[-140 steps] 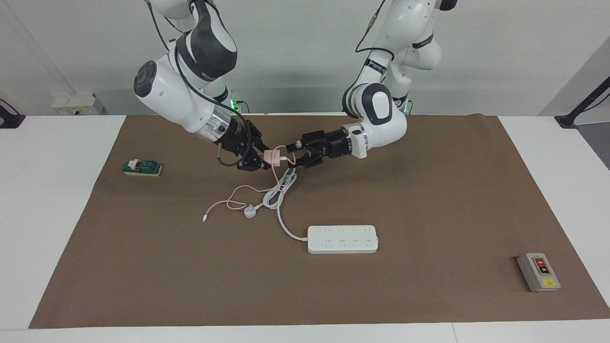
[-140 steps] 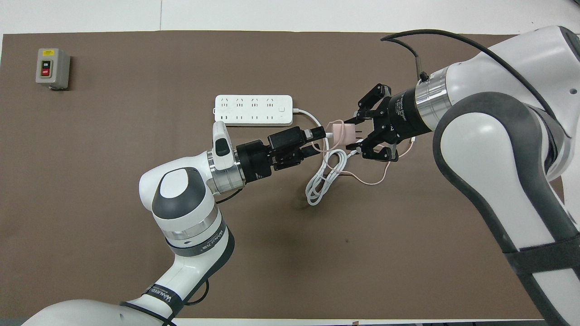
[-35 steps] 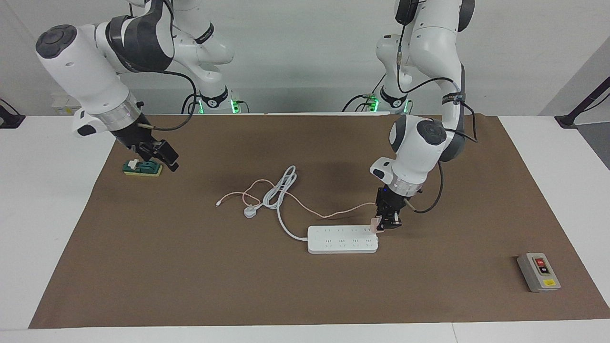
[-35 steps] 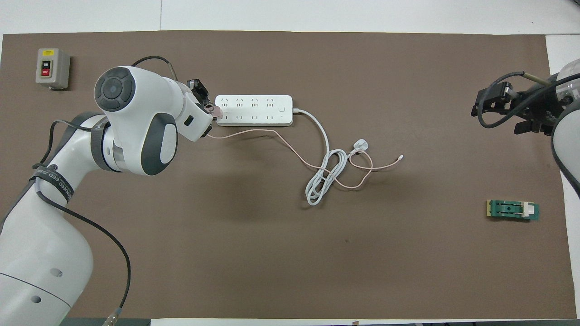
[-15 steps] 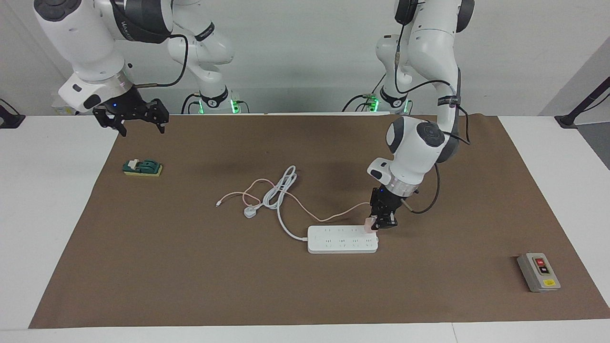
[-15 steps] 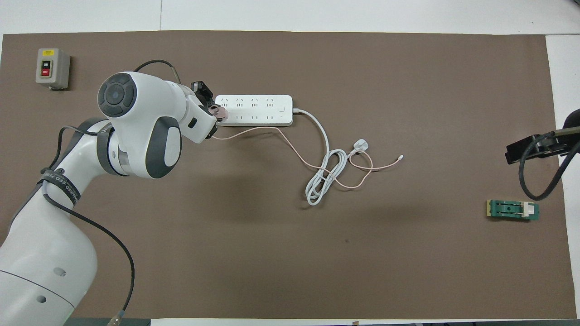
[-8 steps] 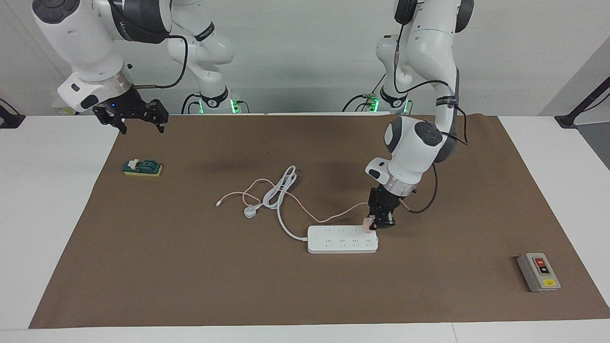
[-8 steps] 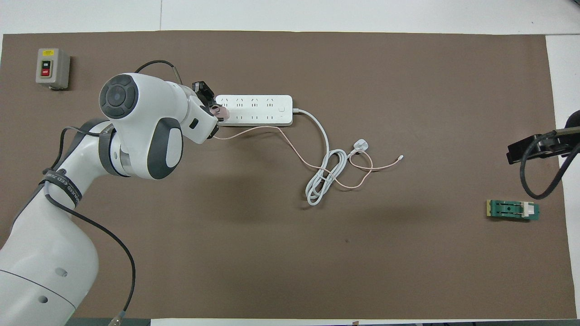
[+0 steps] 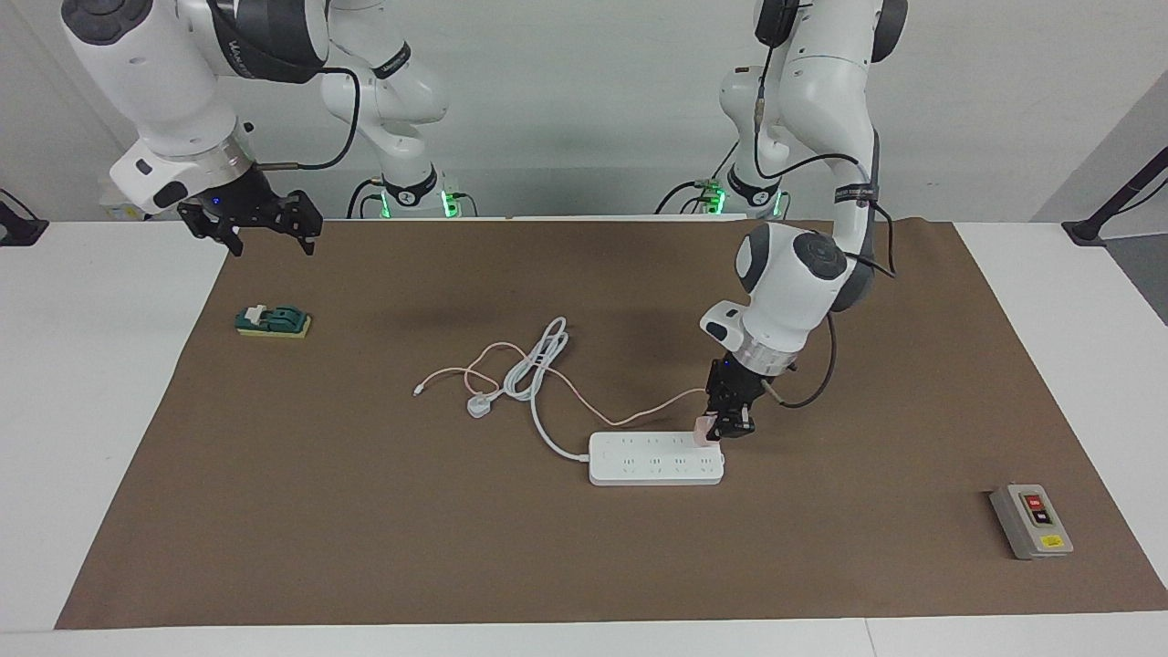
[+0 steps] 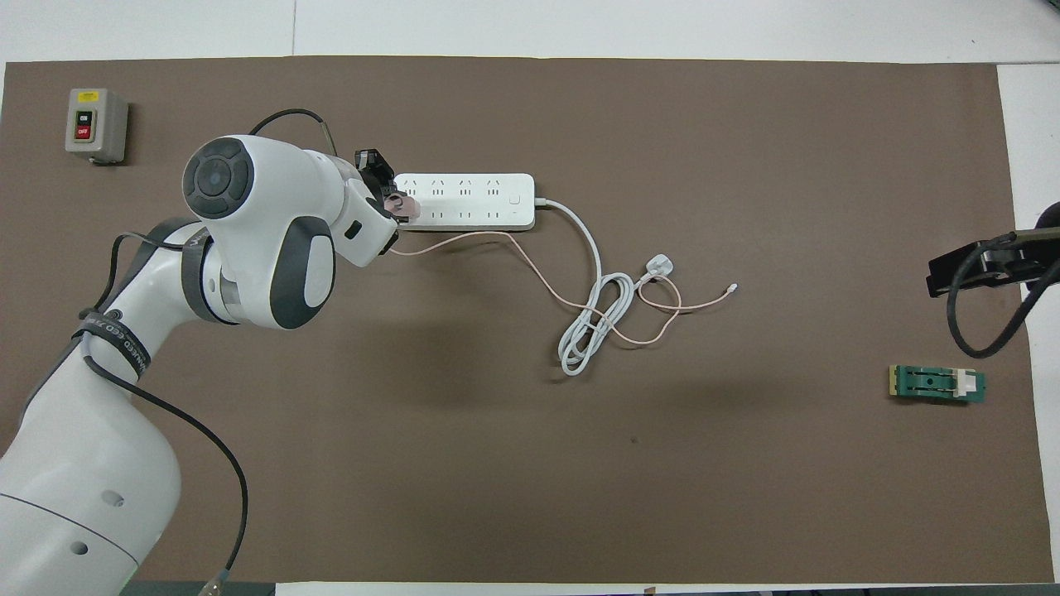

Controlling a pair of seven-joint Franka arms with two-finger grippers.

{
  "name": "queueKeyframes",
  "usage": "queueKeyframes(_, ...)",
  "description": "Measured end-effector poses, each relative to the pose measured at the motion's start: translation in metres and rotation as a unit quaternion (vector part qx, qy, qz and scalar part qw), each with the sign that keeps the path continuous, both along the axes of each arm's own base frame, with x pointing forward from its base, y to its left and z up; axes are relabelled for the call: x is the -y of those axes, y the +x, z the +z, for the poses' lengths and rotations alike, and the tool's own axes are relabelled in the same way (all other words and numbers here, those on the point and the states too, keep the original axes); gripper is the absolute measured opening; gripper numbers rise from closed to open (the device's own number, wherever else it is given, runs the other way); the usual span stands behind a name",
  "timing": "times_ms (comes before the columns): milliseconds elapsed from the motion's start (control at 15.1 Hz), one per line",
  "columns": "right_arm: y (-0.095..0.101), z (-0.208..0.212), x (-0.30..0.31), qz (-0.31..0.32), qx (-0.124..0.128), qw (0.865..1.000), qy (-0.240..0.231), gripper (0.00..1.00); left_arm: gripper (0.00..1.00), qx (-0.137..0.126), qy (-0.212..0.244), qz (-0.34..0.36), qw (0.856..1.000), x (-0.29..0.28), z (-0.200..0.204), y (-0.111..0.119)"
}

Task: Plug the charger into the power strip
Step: 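Press the charger into the strip socket with the left gripper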

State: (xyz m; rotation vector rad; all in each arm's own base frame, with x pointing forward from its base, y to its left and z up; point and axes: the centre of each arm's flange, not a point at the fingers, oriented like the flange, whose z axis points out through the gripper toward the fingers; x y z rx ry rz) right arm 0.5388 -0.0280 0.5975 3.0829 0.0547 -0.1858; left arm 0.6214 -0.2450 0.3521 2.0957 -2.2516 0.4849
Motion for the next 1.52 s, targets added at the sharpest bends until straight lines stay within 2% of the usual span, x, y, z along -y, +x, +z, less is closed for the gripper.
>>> queueKeyframes(265,0.000,0.000,0.000,-0.001,0.000,1.000,0.000,1.00,0.32,-0.002,0.000,-0.004,1.000,0.000,0.000,-0.001)
queueKeyframes(331,0.000,0.001,0.000,-0.001,0.001,1.000,0.000,1.00,0.32,-0.012,-0.001,-0.004,1.000,0.000,-0.002,-0.003)
queueKeyframes(1060,-0.006,0.011,-0.003,0.001,0.010,1.000,-0.001,1.00,0.32,-0.053,0.002,-0.007,0.999,0.002,-0.011,0.015)
queueKeyframes(1524,-0.006,0.012,-0.003,0.001,0.011,1.000,-0.001,1.00,0.32,-0.060,0.005,-0.014,0.998,0.003,-0.012,0.019)
